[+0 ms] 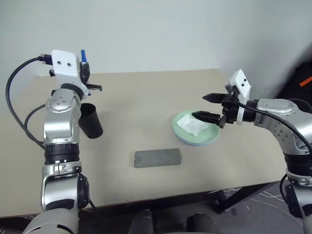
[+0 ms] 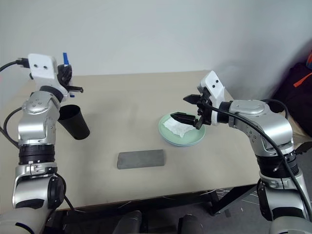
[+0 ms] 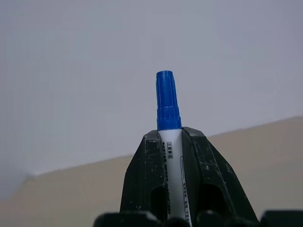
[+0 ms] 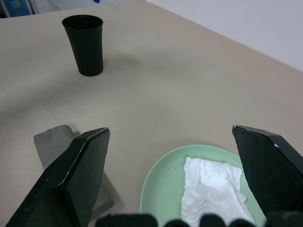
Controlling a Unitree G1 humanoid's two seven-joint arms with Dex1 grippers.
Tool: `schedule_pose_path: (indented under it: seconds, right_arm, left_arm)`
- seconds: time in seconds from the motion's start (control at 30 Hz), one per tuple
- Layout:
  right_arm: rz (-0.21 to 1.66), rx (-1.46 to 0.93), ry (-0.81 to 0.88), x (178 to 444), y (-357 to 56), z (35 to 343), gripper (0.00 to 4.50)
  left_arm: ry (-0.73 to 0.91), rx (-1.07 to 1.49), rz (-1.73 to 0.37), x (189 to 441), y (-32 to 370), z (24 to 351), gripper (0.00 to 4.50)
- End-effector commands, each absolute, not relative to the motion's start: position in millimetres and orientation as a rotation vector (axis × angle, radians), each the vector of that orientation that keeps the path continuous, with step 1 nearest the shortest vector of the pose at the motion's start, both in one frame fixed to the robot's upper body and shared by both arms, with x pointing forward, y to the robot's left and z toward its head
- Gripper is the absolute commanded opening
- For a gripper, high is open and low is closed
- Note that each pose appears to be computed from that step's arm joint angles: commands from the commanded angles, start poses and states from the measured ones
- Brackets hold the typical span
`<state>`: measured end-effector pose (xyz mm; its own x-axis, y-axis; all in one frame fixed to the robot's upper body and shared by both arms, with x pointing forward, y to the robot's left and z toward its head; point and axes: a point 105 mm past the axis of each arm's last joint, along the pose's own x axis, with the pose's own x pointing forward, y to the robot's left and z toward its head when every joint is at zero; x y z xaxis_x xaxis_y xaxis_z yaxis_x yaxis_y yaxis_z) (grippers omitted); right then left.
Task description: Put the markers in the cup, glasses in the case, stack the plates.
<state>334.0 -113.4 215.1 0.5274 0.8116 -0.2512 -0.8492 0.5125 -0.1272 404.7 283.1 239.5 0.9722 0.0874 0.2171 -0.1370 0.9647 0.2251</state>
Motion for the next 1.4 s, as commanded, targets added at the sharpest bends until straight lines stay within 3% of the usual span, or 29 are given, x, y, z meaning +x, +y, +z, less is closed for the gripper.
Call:
schedule_pose_path:
  seconds: [0.03,0.83,0.87,1.2,1.23,1.4]
  right_arm:
    - [0.992,-0.268,0.106,332.6,-115.8,230.5,4.50]
    - [1.005,-0.269,0.104,330.9,-112.8,232.6,4.50]
    - [1.005,-0.269,0.105,330.7,-112.8,232.4,4.50]
    - [1.001,-0.270,0.117,327.1,-117.6,229.8,4.50]
    - [1.000,-0.270,0.120,326.3,-119.2,229.1,4.50]
    - [0.991,-0.272,0.140,320.8,-126.9,224.2,4.50]
  left_arm:
    - [-0.274,0.272,0.137,395.1,287.1,246.0,0.08]
    - [-0.199,0.258,0.094,384.2,301.5,188.5,0.08]
    - [-0.196,0.253,0.086,384.2,300.7,187.4,0.81]
    - [-0.187,0.249,0.021,373.6,297.4,184.6,4.25]
    - [-0.185,0.249,-0.009,371.2,297.0,187.1,4.45]
    - [-0.172,0.237,-0.185,353.7,304.2,206.4,4.45]
